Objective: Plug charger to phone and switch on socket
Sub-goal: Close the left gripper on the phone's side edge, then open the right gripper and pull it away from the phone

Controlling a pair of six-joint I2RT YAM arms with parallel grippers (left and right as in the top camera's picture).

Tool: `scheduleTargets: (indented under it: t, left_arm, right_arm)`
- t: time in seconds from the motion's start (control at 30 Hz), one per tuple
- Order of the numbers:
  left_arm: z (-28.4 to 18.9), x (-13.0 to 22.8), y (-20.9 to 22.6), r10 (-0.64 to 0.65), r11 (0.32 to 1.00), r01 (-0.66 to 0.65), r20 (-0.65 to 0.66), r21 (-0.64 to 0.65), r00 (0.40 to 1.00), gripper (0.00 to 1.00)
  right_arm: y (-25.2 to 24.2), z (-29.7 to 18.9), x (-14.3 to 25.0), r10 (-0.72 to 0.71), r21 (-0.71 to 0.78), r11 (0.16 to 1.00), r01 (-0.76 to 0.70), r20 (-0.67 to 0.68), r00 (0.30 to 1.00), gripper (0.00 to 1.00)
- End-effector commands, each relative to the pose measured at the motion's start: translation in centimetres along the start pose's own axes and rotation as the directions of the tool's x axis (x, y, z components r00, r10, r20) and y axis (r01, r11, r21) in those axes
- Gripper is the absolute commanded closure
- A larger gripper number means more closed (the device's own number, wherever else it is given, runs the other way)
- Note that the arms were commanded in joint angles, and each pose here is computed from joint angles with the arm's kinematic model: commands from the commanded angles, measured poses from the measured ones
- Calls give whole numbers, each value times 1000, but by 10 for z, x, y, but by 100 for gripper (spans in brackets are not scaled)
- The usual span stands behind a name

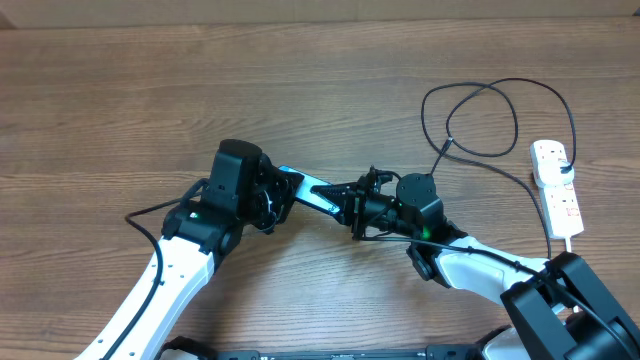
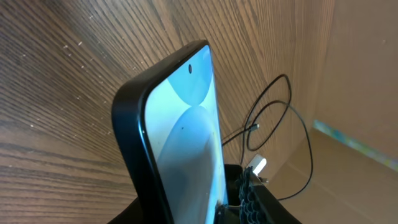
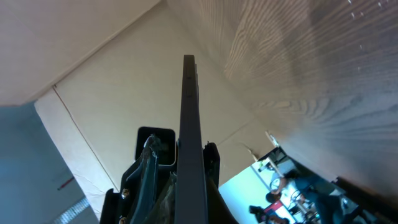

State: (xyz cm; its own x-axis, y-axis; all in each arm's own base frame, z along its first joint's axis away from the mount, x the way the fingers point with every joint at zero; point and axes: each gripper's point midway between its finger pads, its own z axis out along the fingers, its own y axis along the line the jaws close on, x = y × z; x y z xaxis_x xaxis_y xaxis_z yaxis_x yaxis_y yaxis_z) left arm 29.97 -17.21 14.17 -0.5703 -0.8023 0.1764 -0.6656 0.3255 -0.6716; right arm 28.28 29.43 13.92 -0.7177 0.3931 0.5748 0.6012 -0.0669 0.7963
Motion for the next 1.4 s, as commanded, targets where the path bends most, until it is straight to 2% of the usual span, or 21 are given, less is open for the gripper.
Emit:
scheduleTargets:
  t: [0.0, 0.43, 0.57, 0.67, 0.77, 0.93, 1.2, 1.37]
  left_arm:
    - [2, -6, 1, -59, 998, 59, 22, 0, 998, 69]
    - [3, -3, 1, -97, 995, 97, 8, -3, 995, 69]
    - [6, 0, 4, -101, 995, 101, -14, -16, 995, 74]
    - [11, 1, 7, -104, 994, 103, -25, -35, 994, 84]
    - [14, 2, 2, -98, 995, 97, -42, -17, 994, 90]
    - [14, 4, -14, -75, 996, 78, -61, 47, 995, 93]
    - [13, 4, -13, -76, 996, 79, -62, 46, 995, 95]
    - [14, -1, -13, -69, 996, 70, -29, 47, 997, 96]
  right_arm:
    - [14, 1, 15, 24, -21, 999, -26, -54, 998, 96]
    - [18, 1, 16, 40, -38, 998, -42, -57, 998, 96]
    - [27, 0, 21, 7, -73, 997, -13, -77, 997, 96]
    - [30, -1, 24, -7, -88, 996, -1, -85, 996, 96]
    - [29, -1, 24, -8, -83, 997, 1, -85, 996, 96]
    - [25, 0, 22, 6, -65, 998, -12, -80, 997, 96]
    - [19, 0, 19, 26, -42, 999, -29, -69, 997, 96]
    - [16, 0, 18, 34, -29, 999, -36, -70, 997, 72]
